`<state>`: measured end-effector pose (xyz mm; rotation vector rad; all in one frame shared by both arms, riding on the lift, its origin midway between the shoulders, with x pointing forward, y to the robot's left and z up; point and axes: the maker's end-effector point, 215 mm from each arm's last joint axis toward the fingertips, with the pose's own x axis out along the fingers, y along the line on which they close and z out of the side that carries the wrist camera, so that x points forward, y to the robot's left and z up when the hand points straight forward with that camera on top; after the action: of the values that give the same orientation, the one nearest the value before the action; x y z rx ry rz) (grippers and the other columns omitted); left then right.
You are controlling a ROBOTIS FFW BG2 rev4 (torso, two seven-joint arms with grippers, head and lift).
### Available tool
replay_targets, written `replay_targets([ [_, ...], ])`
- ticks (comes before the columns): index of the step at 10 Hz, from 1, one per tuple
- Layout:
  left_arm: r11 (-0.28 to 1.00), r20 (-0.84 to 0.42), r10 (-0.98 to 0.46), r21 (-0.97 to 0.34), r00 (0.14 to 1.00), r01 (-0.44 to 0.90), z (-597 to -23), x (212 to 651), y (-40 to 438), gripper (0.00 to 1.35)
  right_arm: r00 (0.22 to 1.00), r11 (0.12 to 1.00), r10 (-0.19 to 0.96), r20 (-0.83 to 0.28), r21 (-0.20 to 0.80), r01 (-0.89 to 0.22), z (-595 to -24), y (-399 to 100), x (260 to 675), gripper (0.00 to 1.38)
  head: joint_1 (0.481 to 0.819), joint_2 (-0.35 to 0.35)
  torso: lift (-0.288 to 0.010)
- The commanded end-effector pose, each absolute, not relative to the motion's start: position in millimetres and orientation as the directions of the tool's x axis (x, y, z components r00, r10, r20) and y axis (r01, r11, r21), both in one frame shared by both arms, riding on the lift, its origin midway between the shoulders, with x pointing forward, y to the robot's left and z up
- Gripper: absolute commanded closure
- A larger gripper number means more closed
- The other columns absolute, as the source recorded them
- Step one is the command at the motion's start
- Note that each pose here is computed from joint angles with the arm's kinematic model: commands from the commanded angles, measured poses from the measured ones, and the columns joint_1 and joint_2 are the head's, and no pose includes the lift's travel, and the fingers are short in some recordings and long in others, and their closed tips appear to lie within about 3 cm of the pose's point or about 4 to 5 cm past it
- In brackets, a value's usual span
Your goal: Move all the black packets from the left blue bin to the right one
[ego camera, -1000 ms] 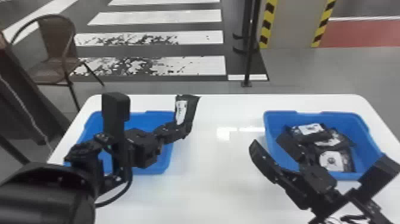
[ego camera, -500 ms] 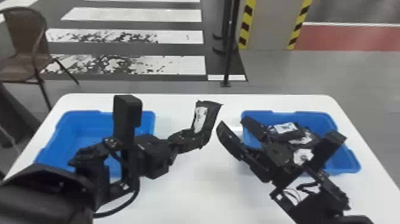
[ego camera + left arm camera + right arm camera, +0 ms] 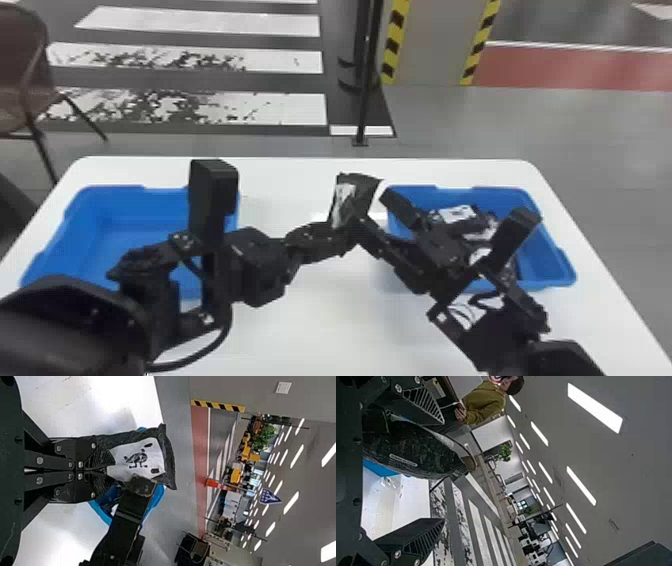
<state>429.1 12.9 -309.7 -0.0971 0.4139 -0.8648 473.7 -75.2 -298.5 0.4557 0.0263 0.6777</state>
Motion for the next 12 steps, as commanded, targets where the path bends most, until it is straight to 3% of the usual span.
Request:
replay_targets([
  [1,0.632,-0.308,-0.771,-0.261,0.557,0.730,-308,425,4,1.18,0.781,0.678,0.613,0.117,0.428,-0.597,-301,-73,477,0.32,0.695,-0.076,-0.140],
  [2,0.626,-0.310,-0.775,-0.267,0.550,0.732,-311,424,1,1.18,0.780,0.676,0.615,0.115,0.433,-0.596,-302,-73,479,0.81,0.695,-0.082,-0.140],
  [3,0.625,-0.309,-0.776,-0.269,0.550,0.733,-310,424,2,1.18,0.781,0.676,0.615,0.112,0.436,-0.595,-304,-72,479,1.18,0.695,-0.086,-0.140],
  [4,0.627,-0.310,-0.775,-0.270,0.551,0.731,-311,425,3,1.18,0.781,0.675,0.615,0.111,0.439,-0.594,-305,-72,479,1.27,0.695,-0.088,-0.140],
  [7,0.635,-0.292,-0.770,-0.268,0.567,0.724,-307,429,7,1.17,0.778,0.668,0.617,0.116,0.445,-0.596,-304,-71,477,1.28,0.695,-0.084,-0.140],
  [8,0.640,-0.261,-0.768,-0.268,0.585,0.721,-301,433,10,1.05,0.778,0.666,0.616,0.121,0.448,-0.597,-301,-71,477,1.28,0.695,-0.081,-0.140],
  [10,0.675,-0.238,-0.738,-0.274,0.632,0.685,-301,440,30,0.24,0.801,0.692,0.589,0.110,0.444,-0.570,-307,-90,486,1.28,0.695,-0.075,-0.140],
  [11,0.712,-0.234,-0.702,-0.270,0.673,0.648,-307,444,53,0.09,0.819,0.719,0.565,0.101,0.426,-0.549,-308,-108,499,1.28,0.695,-0.073,-0.140],
  [12,0.740,-0.230,-0.670,-0.276,0.706,0.613,-314,442,73,0.13,0.843,0.753,0.530,0.085,0.409,-0.515,-313,-134,514,1.28,0.695,-0.070,-0.140],
])
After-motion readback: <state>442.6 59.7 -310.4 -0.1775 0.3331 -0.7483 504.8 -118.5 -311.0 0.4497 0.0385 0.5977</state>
